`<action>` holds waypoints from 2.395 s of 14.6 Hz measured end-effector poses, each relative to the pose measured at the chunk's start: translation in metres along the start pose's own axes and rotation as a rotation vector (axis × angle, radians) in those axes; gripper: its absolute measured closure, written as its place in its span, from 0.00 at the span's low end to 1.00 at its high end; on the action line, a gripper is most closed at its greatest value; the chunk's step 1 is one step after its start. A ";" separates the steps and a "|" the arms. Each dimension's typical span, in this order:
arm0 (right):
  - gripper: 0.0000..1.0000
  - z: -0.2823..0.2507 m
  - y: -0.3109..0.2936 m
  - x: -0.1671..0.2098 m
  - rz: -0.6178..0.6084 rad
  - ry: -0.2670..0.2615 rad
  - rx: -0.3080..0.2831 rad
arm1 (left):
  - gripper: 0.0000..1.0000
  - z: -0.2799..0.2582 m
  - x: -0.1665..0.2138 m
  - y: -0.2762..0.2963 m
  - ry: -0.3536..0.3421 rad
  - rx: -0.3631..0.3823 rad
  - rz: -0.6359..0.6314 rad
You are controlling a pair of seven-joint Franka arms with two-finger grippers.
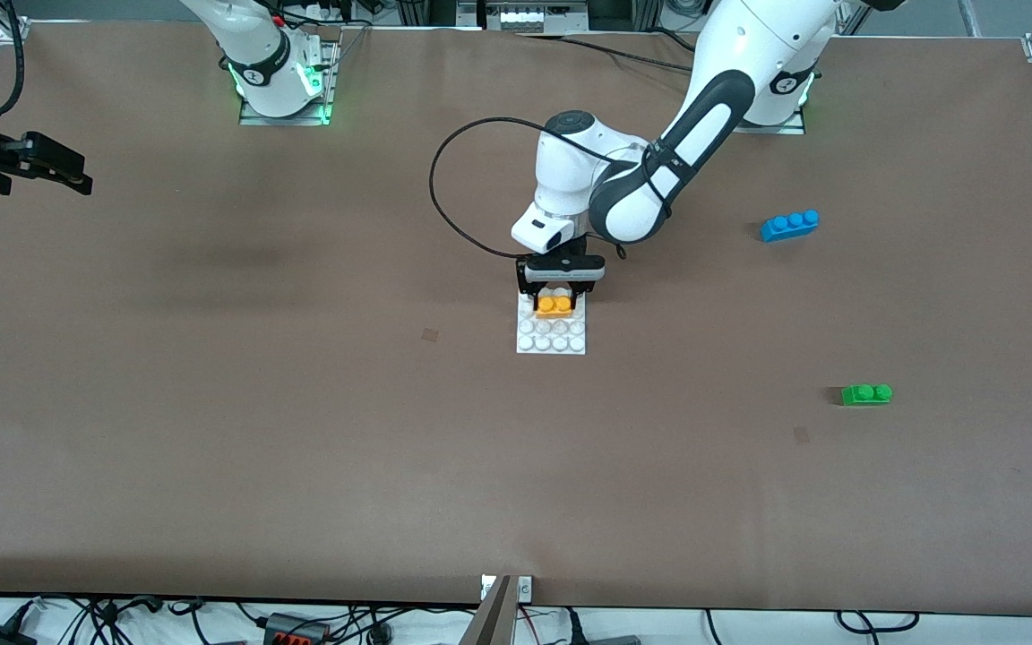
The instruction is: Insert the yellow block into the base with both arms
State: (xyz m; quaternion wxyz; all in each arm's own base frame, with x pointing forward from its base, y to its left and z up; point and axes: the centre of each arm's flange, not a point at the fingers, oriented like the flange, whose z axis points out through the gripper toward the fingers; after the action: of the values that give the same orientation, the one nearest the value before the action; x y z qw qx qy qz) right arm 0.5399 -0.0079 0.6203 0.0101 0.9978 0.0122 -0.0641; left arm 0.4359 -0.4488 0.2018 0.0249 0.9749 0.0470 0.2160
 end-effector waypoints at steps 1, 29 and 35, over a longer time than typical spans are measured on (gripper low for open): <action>0.00 0.000 0.000 0.000 0.000 0.000 0.000 | 0.32 0.002 -0.001 0.000 -0.004 0.001 0.000; 0.00 0.000 0.002 0.000 0.003 -0.001 0.000 | 0.00 -0.126 0.234 -0.145 -0.325 -0.019 0.110; 0.00 0.000 0.002 0.000 0.003 -0.001 0.000 | 0.00 -0.181 0.289 -0.260 -0.504 0.016 0.112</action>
State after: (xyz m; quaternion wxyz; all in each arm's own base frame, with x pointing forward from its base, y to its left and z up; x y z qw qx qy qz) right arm 0.5400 -0.0096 0.6200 0.0099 0.9978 0.0107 -0.0645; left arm 0.5992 -0.1555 0.4689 0.0162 0.9992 -0.0133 -0.0333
